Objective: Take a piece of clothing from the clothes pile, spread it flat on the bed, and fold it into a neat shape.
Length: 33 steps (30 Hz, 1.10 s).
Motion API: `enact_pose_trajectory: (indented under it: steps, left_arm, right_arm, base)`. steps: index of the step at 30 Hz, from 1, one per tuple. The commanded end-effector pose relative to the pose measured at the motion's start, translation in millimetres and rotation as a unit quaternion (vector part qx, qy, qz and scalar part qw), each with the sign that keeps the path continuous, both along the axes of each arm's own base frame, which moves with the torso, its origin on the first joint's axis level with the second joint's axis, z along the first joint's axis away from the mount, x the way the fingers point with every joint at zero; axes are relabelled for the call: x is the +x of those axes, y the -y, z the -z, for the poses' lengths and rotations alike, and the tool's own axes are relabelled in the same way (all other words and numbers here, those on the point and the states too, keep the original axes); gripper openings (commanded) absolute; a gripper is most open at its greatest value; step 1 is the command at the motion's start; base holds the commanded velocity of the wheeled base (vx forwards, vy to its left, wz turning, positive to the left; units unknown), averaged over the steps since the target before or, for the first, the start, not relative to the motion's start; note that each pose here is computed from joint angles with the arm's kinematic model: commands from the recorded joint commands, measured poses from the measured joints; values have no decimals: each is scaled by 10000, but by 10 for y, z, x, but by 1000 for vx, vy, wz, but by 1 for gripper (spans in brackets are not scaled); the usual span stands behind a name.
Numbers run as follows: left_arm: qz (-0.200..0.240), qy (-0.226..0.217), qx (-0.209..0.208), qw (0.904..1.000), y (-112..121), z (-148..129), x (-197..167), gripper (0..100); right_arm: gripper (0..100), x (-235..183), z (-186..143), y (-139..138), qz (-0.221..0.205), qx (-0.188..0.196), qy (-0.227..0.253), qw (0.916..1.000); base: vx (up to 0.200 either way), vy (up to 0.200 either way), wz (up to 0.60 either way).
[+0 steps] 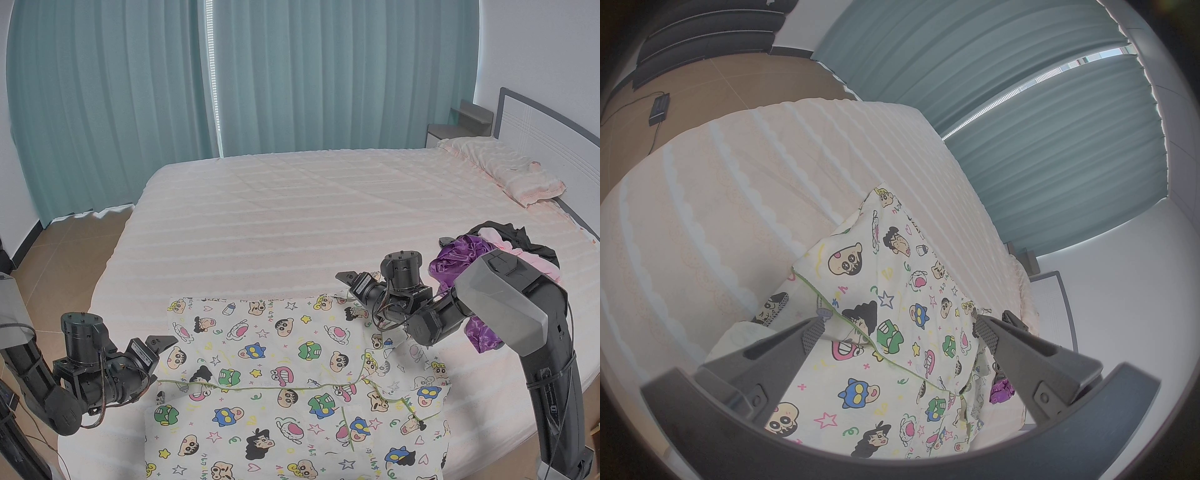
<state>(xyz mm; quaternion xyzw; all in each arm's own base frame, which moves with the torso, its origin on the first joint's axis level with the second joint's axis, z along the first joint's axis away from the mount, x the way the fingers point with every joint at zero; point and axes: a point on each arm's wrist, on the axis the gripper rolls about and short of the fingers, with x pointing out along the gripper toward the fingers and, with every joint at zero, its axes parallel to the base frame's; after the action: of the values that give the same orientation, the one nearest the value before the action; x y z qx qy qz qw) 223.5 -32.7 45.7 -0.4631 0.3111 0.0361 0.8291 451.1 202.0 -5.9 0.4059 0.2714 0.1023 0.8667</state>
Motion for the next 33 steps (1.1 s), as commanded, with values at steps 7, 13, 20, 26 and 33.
enact_pose_trajectory:
  steps: [7,13,20,26,33]
  left_arm:
    - [-7,-28,7,10000,-2,7,-16,100]
    - [-13,-28,11,10000,-2,7,-15,100]
    - [-13,-28,11,10000,-2,7,-15,100]
    - [-13,-35,12,10000,-2,11,-15,100]
    - [-27,-35,16,10000,-6,11,-14,100]
  right_arm:
    - [100,166,-50,-58,183,-43,64,9998]
    - [100,139,-35,-63,170,-124,-84,9997]
    - [100,117,104,-78,160,-211,-255,9993]
    - [100,133,132,-68,175,-214,-262,9993]
    - [100,302,11,-150,529,209,52,9984]
  base:
    - [0,0,0]
    - [0,0,0]
    - [0,0,0]
    - [0,0,0]
    - [0,0,0]
